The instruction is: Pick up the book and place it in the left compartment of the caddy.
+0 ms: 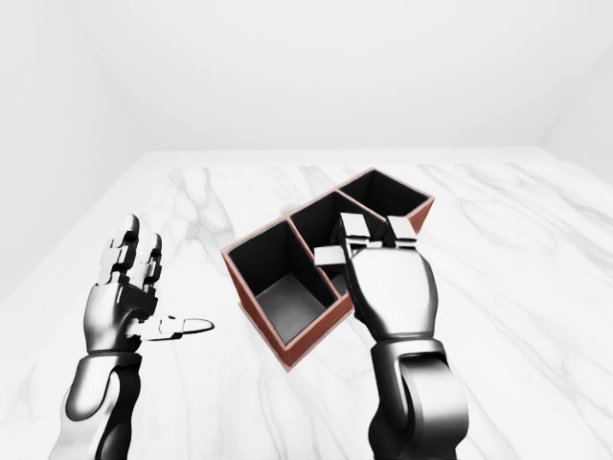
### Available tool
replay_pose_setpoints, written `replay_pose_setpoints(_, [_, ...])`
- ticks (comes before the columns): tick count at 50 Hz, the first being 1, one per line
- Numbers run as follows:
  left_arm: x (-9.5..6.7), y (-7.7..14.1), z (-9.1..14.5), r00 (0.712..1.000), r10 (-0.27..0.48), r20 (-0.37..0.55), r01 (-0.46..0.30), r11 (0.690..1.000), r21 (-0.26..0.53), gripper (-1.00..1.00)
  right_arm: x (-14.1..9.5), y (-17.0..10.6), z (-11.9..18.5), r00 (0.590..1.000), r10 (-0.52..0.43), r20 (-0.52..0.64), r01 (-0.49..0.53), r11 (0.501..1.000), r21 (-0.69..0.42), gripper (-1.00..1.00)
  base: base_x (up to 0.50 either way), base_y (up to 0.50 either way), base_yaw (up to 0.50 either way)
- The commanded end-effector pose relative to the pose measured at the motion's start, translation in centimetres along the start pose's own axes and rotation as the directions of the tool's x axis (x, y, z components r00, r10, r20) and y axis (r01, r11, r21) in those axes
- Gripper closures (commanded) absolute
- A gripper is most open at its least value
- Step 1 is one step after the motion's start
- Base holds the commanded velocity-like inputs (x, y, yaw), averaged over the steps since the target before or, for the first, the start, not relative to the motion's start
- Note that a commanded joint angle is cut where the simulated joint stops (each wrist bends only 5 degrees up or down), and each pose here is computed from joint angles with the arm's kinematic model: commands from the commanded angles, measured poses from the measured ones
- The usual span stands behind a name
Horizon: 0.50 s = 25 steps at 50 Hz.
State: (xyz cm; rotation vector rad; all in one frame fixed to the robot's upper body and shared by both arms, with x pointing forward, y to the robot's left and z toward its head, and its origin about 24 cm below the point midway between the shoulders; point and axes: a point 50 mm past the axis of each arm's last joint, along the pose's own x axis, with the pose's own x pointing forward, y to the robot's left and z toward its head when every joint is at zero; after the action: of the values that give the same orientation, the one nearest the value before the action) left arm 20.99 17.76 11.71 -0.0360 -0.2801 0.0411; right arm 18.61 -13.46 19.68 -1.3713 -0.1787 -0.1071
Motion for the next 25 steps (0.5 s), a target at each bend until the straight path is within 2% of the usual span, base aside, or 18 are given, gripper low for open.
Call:
replay_pose_setpoints(1, [0.0, 0.0, 0.1, 1.000, -0.001, 0.002, 0.001, 1.000, -0.001, -1.00, -0.1, -1.0, 1.7, 0.997, -0.062, 0.051, 0.061, 0.998, 0.019, 1.00, 0.00, 0.00, 0.00])
replay_pose_setpoints(10, [0.0, 0.0, 0.1, 1.000, 0.000, 0.005, 0.000, 1.000, -0.001, -1.00, 0.4, -1.0, 2.4, 0.995, -0.064, 0.076, 0.061, 0.997, 0.038, 1.00, 0.00, 0.00, 0.00])
replay_pose_setpoints(13, [-0.1, -0.1, 0.1, 1.000, 0.000, 0.002, 0.000, 1.000, 0.001, -1.00, 0.9, -0.5, 2.4, 0.995, -0.035, 0.089, 0.031, 0.999, 0.045, 1.00, 0.00, 0.00, 0.00])
replay_pose_setpoints(19, [-0.1, 0.0, 0.2, 1.000, 0.002, 0.006, -0.002, 1.000, 0.001, -1.00, 1.4, -1.0, 3.1, 0.993, -0.066, 0.102, 0.063, 0.997, 0.039, 1.00, 0.00, 0.00, 0.00])
replay_pose_setpoints(25, [-0.1, 0.0, 0.2, 1.000, 0.001, 0.006, -0.001, 1.000, -0.001, -1.00, 1.5, -0.7, 4.0, 0.990, -0.051, 0.131, 0.044, 0.997, 0.057, 1.00, 0.00, 0.00, 0.00])
